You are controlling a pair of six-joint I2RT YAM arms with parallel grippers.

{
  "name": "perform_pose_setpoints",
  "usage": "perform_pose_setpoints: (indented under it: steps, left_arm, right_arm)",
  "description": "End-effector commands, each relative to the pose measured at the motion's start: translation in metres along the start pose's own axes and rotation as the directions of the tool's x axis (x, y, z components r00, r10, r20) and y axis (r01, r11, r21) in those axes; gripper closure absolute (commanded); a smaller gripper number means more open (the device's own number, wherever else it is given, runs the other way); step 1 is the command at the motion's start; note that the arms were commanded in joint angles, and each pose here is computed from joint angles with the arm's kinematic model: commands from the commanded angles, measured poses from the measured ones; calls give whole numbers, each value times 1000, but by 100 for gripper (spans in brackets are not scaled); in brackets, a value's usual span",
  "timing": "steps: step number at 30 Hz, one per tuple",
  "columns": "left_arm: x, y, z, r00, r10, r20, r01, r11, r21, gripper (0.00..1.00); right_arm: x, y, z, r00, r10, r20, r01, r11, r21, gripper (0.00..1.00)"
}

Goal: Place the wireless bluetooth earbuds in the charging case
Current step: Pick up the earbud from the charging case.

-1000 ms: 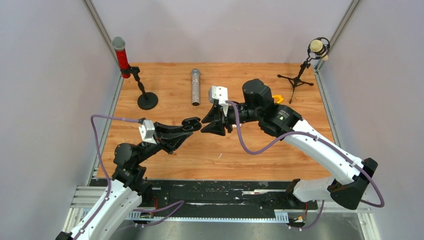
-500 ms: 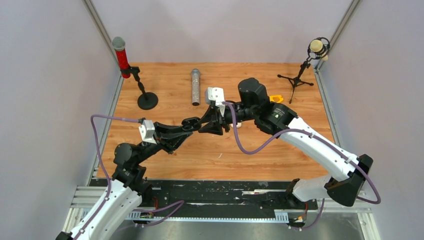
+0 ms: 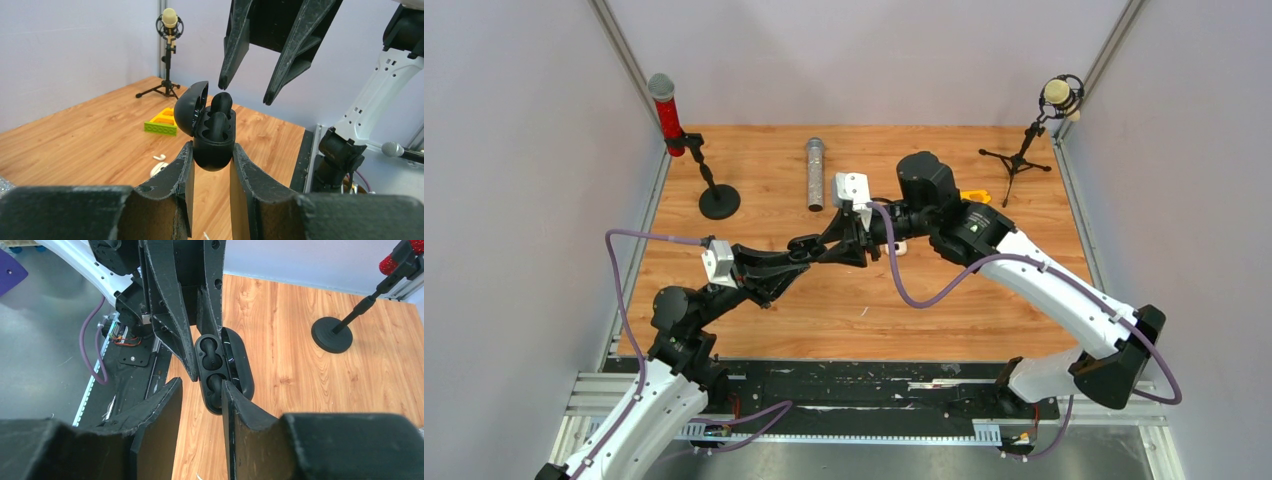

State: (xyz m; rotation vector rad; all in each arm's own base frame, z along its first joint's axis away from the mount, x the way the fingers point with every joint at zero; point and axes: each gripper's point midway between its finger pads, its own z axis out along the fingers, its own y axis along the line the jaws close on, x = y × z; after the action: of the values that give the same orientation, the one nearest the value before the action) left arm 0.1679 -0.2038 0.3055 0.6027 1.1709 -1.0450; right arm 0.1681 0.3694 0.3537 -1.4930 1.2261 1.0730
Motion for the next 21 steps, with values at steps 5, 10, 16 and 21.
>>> perform_pose_setpoints:
  steps: [5, 10, 16, 21]
  left_arm:
    - [-12, -4, 0, 998, 50, 37, -51, 999, 17, 100]
    - [-11, -3, 0, 998, 49, 36, -49, 999, 15, 100]
    - [-10, -3, 0, 998, 48, 36, -49, 999, 16, 100]
    - [-11, -3, 0, 998, 51, 38, -52, 999, 14, 100]
  right_arm:
    - [-19, -6, 4, 997, -66, 45, 67, 998, -22, 63]
    - [-19, -8, 4, 996, -78, 41, 78, 997, -10, 62]
    - [-9, -12, 10, 997, -75, 8, 75, 997, -13, 70]
    - [0, -12, 12, 996, -83, -23, 83, 996, -20, 71]
